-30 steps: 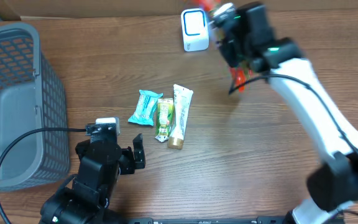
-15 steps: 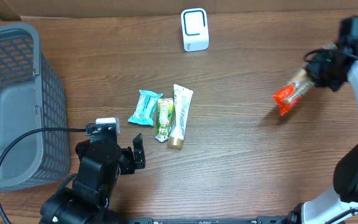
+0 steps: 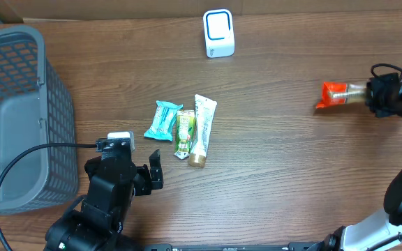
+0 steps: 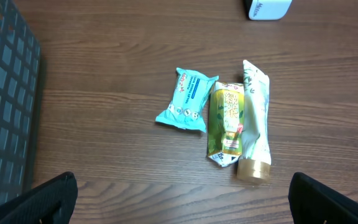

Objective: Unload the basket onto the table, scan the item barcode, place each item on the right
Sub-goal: 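Carry the scanned spaghetti pack to the right side of the table, then release the spaghetti and move the right gripper over the conditioner tube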

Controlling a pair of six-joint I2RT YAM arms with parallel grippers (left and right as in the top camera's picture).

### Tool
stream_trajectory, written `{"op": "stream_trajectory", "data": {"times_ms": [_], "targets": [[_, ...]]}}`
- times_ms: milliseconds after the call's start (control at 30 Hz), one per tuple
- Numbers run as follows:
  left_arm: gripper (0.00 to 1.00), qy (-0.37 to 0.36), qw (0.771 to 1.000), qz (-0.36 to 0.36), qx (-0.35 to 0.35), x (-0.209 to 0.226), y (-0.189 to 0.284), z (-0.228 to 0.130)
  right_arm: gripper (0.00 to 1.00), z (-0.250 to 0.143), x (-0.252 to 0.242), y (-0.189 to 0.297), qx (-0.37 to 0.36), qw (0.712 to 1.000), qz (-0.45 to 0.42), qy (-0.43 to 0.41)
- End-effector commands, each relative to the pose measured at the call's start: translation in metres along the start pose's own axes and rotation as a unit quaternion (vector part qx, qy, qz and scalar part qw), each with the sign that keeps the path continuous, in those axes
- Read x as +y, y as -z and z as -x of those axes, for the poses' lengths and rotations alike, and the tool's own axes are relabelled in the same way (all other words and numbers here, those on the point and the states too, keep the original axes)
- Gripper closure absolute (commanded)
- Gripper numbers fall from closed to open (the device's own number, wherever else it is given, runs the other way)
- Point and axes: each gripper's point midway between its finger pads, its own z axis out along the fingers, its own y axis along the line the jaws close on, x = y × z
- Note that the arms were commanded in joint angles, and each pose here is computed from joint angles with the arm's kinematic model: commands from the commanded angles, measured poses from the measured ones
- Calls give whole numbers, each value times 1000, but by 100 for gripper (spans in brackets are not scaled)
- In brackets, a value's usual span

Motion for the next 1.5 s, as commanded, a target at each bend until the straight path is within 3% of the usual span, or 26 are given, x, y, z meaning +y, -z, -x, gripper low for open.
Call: {"op": "stream_trajectory", "data": {"times_ms": [0, 33, 133, 333, 400, 567, 700, 1067, 1367, 1467], "targets": [[0, 4, 1000, 4, -1, 1, -2, -1, 61, -3, 19, 12, 6, 998, 36, 47], [0, 4, 1000, 4, -1, 1, -2, -1, 59, -5, 20, 12, 11, 998, 40, 57], [0, 4, 1000, 4, -1, 1, -2, -1, 32, -12, 31, 18, 33, 993, 65, 89], [1, 4, 1000, 4, -1, 1, -2, -1, 11, -28, 60, 52, 55, 980, 111, 154], [0, 4, 1000, 5, 0, 1, -2, -1, 8, -40, 66, 64, 62, 975, 113, 183], [1, 4, 1000, 4, -1, 1, -2, -1, 7, -106, 83, 79, 120, 938, 127, 298], [1, 4, 1000, 4, -1, 1, -2, -1, 7, -179, 96, 82, 158, 892, 141, 400], [0, 4, 1000, 4, -1, 1, -2, -1, 3, -348, 88, 90, 224, 790, 150, 551], [0, 4, 1000, 5, 0, 1, -2, -1, 11, -426, 52, 56, 276, 769, 106, 567], [0, 4, 1000, 4, -1, 1, -2, -1, 29, -438, 41, 45, 284, 769, 89, 566]]}}
